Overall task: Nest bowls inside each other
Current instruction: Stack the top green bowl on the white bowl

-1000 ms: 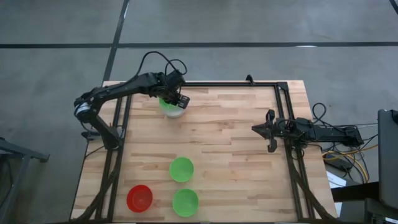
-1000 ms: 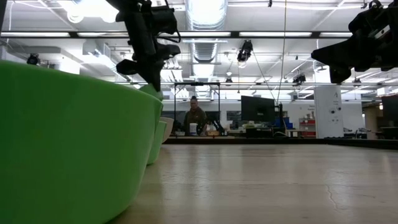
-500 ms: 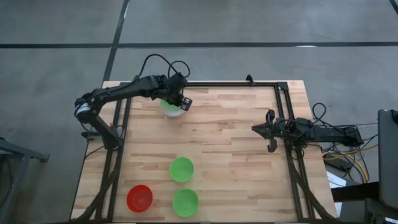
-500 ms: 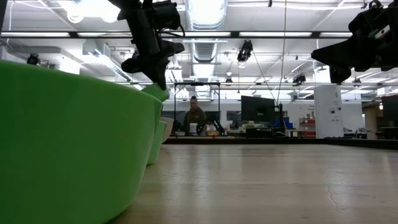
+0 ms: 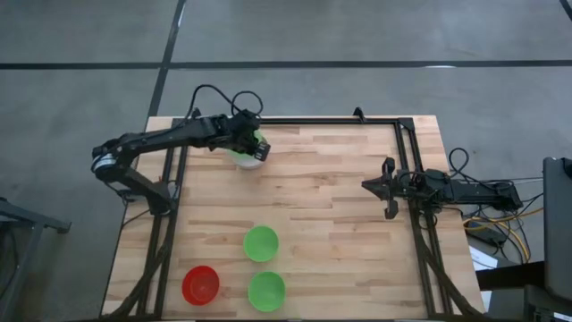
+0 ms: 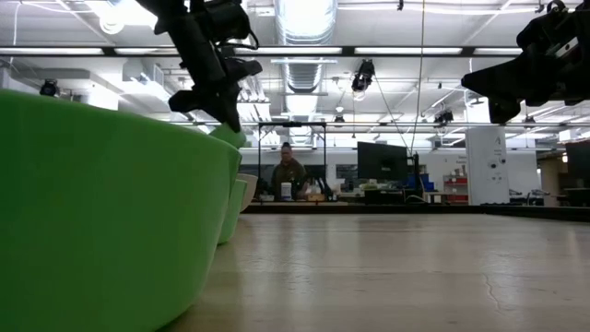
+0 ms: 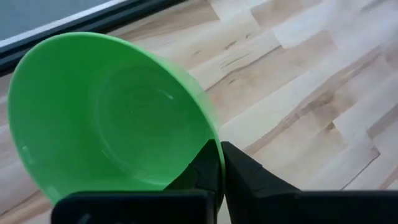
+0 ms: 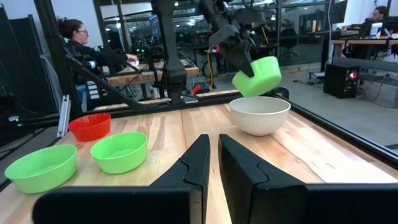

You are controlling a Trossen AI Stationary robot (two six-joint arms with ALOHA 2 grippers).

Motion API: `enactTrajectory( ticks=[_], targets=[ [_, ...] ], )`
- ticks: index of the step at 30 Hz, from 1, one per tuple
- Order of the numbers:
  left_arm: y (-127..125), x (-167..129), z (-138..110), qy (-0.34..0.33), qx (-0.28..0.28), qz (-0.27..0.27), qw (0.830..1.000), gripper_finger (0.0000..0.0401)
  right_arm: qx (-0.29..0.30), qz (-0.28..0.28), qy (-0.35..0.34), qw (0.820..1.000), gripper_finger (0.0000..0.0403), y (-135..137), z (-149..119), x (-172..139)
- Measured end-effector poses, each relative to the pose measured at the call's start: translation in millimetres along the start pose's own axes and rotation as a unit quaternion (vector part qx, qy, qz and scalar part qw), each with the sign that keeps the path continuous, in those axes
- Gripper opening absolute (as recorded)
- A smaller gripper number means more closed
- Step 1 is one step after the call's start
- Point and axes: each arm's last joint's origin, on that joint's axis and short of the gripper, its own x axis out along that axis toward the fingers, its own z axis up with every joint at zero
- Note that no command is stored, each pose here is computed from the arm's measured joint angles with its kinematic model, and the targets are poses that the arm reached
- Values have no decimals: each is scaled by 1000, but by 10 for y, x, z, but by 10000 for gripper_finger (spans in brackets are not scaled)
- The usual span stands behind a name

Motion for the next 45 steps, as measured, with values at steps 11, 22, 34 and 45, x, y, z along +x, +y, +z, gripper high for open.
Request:
enactTrajectory(
  ticks=[11, 22, 34, 45],
  targets=[
    [46, 81, -56, 13, -8, 5, 1000, 14, 0, 0, 0, 1000, 34, 0, 0, 0],
    [105, 255, -199, 21, -24, -10, 999, 11, 1, 0, 0, 1000, 34, 0, 0, 0],
    [149, 327, -258, 22, -23, -9, 999, 11, 0, 0, 0, 1000, 34, 0, 0, 0],
    [171, 376, -289, 28, -25, -2, 999, 13, 0, 0, 0, 1000, 34, 0, 0, 0]
  ],
)
